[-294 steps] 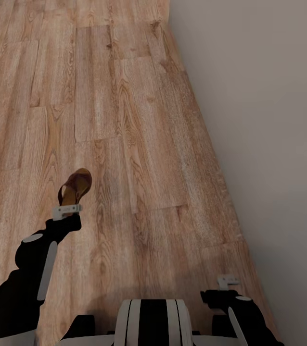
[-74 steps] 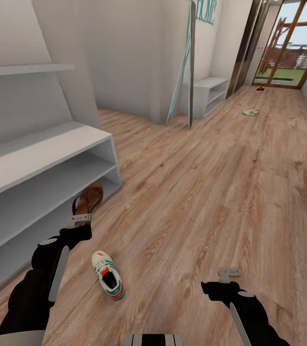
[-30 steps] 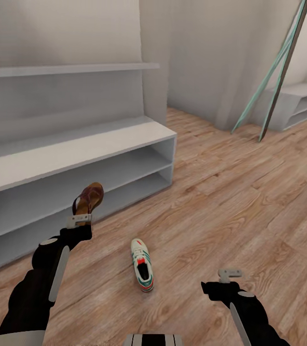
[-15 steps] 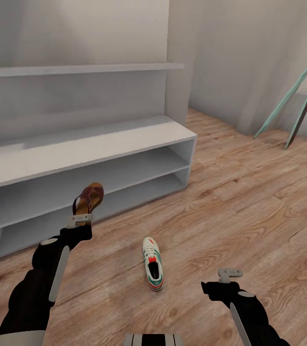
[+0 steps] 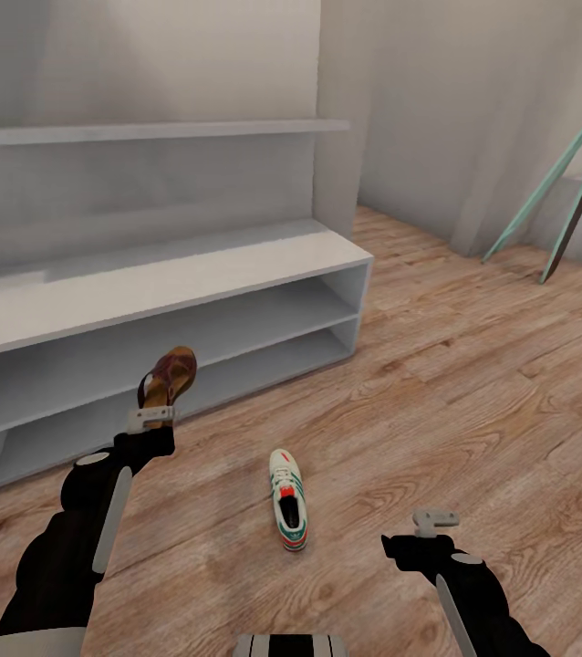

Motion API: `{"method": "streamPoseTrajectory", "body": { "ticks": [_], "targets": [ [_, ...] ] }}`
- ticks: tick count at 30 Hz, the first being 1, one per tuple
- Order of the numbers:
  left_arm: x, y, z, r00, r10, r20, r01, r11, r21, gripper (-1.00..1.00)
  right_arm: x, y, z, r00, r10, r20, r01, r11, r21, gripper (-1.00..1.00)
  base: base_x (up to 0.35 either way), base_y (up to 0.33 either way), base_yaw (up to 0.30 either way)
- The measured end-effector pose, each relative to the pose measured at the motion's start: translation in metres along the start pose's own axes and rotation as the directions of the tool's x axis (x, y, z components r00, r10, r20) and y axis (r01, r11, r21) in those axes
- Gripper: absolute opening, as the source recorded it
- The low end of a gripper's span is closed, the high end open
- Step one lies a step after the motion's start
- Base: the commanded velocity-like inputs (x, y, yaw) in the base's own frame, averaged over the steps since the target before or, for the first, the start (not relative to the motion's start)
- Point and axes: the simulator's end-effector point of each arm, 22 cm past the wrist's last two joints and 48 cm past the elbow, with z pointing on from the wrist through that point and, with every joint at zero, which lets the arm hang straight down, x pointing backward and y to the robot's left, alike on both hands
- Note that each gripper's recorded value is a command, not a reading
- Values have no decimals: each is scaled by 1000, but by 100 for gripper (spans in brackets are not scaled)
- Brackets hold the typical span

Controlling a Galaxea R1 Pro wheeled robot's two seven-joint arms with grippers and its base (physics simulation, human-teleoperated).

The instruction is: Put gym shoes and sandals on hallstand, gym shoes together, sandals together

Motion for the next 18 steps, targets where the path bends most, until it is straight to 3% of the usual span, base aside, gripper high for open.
{"method": "streamPoseTrajectory", "body": {
  "ticks": [8,18],
  "targets": [
    [0,0,0,1000,0,0,0,1000,0,-100,0,1,0,1000,2,-1,-2,1000,-5,100,0,0,30],
    [4,0,3,1000,0,-8,0,1000,-1,-100,4,1,2,1000,2,-11,-2,1000,-5,100,0,0,221]
  ]
}}
